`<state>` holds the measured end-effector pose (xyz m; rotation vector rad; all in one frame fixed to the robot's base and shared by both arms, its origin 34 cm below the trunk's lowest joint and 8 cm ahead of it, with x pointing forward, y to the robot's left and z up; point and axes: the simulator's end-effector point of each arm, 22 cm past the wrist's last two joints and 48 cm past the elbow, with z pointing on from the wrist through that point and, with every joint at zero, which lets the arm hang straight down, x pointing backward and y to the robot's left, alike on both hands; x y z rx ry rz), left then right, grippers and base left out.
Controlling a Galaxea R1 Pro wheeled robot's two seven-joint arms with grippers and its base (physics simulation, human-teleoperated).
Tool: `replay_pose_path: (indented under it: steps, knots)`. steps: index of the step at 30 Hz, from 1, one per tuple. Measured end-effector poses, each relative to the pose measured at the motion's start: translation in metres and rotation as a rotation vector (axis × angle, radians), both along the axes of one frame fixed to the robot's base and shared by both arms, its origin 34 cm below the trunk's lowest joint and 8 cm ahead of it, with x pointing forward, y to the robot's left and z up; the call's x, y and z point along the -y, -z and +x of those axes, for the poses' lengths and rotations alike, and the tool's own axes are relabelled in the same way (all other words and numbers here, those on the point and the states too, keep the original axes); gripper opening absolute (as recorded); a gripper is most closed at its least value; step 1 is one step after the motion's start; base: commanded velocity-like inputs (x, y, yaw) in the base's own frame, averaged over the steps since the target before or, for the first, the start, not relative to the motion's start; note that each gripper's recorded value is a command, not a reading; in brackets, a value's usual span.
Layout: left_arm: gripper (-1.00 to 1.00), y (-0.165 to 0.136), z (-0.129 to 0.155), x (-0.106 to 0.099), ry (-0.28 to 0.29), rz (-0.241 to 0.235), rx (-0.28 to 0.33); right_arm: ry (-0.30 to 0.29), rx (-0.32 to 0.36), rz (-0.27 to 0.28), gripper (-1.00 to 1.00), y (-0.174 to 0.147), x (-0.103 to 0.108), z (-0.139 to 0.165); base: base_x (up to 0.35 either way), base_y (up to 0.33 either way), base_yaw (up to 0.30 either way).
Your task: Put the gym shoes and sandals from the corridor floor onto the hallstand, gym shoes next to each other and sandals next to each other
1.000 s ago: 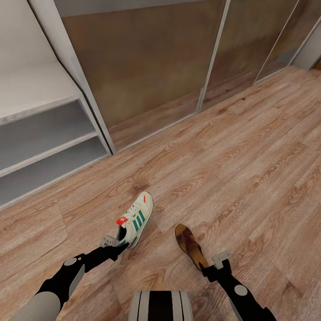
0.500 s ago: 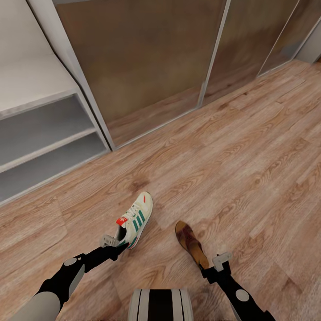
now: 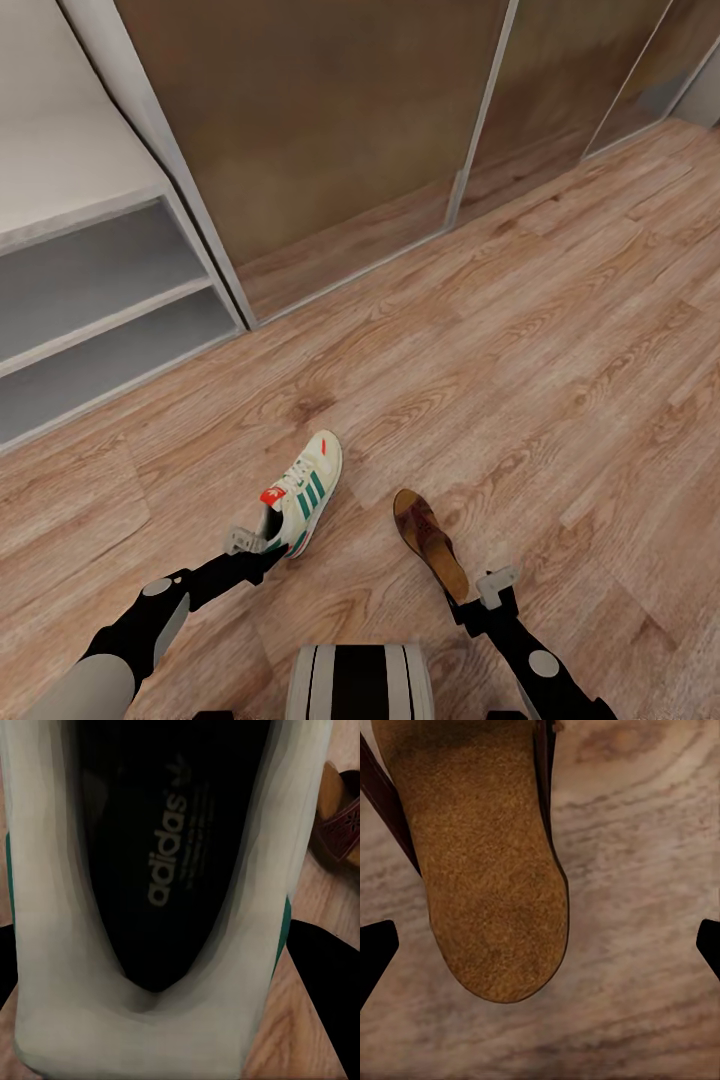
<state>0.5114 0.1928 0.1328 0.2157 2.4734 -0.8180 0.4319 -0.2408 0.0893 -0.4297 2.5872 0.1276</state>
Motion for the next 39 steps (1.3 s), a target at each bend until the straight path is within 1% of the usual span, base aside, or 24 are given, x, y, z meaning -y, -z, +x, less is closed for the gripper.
replay_pose_path:
  steps: [11, 13, 14, 15, 16, 17, 25, 30, 39]
  knots:
    - [-1.00, 0.020, -0.016, 0.000, 0.000, 0.000, -0.043, 0.000, -0.044, 0.000, 1.00, 0.016, 0.000, -0.018, 0.000, 0.000, 0.000]
    - [-1.00, 0.019, -0.015, 0.000, -0.001, -0.002, -0.040, 0.000, -0.044, 0.000, 1.00, 0.016, 0.000, -0.018, 0.000, 0.000, 0.000]
    - [-1.00, 0.017, -0.013, 0.001, 0.000, -0.007, -0.035, 0.000, -0.044, 0.000, 1.00, 0.016, 0.000, -0.018, 0.000, 0.000, 0.000]
    - [-1.00, 0.006, 0.006, 0.002, 0.004, -0.020, 0.013, 0.000, -0.044, 0.000, 1.00, 0.016, 0.000, -0.018, 0.000, 0.000, 0.000]
    - [-1.00, 0.003, 0.010, 0.002, 0.009, -0.019, 0.023, 0.000, -0.044, 0.000, 1.00, 0.016, 0.000, -0.018, 0.000, 0.000, 0.000]
    - [-1.00, -0.003, 0.021, 0.001, 0.009, -0.021, 0.041, 0.000, -0.044, 0.000, 1.00, 0.016, 0.000, -0.018, 0.000, 0.000, 0.000]
    - [-1.00, -0.023, 0.051, 0.007, 0.012, -0.033, 0.042, 0.000, -0.044, 0.000, 1.00, 0.016, 0.000, -0.018, 0.000, 0.000, 0.000]
    - [-1.00, -0.029, 0.058, 0.009, 0.013, -0.036, 0.049, 0.000, -0.044, 0.000, 1.00, 0.016, 0.000, -0.018, 0.020, 0.000, 0.000]
    - [-1.00, -0.033, 0.057, 0.013, 0.026, -0.057, 0.051, 0.000, -0.043, 0.000, 1.00, 0.016, 0.000, -0.018, 0.116, 0.013, 0.000]
